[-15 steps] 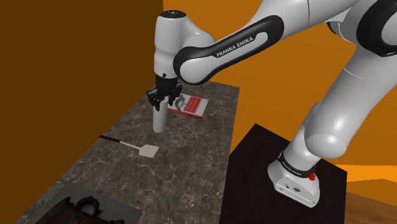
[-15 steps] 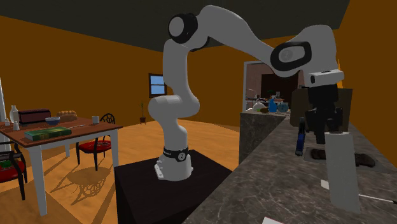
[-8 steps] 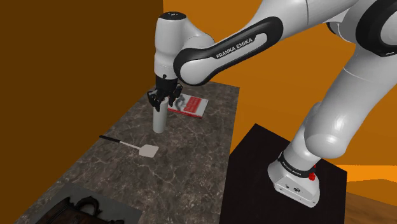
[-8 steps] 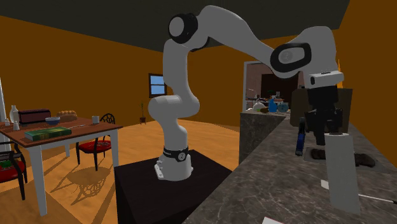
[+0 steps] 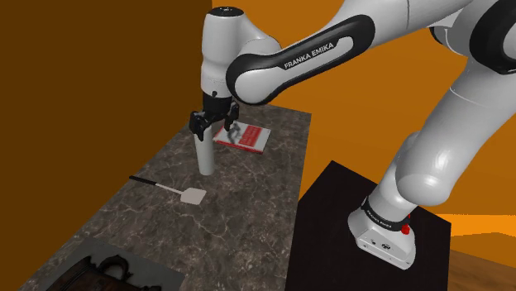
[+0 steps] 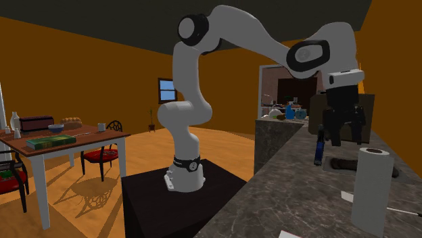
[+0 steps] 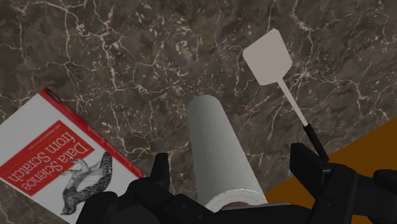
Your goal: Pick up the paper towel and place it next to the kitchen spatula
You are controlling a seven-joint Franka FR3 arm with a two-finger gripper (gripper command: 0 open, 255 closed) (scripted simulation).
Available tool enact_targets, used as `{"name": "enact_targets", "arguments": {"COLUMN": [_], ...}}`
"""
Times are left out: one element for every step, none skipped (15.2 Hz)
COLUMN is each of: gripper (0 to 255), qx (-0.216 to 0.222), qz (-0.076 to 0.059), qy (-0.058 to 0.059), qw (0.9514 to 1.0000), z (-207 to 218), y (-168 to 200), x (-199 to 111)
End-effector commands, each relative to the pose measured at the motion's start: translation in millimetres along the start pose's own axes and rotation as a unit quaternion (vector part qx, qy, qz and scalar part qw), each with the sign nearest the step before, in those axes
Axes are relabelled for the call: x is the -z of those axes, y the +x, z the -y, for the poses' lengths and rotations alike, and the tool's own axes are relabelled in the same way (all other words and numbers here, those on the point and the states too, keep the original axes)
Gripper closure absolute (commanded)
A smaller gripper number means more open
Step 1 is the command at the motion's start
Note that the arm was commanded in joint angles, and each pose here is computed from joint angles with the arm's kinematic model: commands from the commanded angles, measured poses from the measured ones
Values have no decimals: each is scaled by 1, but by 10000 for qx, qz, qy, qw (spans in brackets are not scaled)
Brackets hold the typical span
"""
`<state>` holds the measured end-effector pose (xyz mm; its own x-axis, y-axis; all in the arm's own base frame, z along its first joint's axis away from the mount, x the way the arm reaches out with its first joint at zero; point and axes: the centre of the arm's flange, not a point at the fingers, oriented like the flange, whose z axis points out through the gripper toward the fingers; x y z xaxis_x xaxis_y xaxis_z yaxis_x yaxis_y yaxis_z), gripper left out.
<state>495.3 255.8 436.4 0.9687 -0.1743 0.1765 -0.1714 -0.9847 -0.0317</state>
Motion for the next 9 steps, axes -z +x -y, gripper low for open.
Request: {"name": "enact_targets", "arguments": {"gripper": [0,0,0,0,0,0,0,0,0], "qx": [1,1,1,2,1,1,1,1,1], "qz": [3,3,3,3,3,3,3,3,3], "qy": [-2,-2,-2,-2,-2,-2,-2,-2,-2], "qw": [10000,10000,10000,10000,10000,10000,10000,10000,10000], "z": [1,1,1,1,1,1,1,1,1], "y": [0,0,0,0,0,0,0,0,0], "x": [23,34,34,34,34,34,34,34,34]}}
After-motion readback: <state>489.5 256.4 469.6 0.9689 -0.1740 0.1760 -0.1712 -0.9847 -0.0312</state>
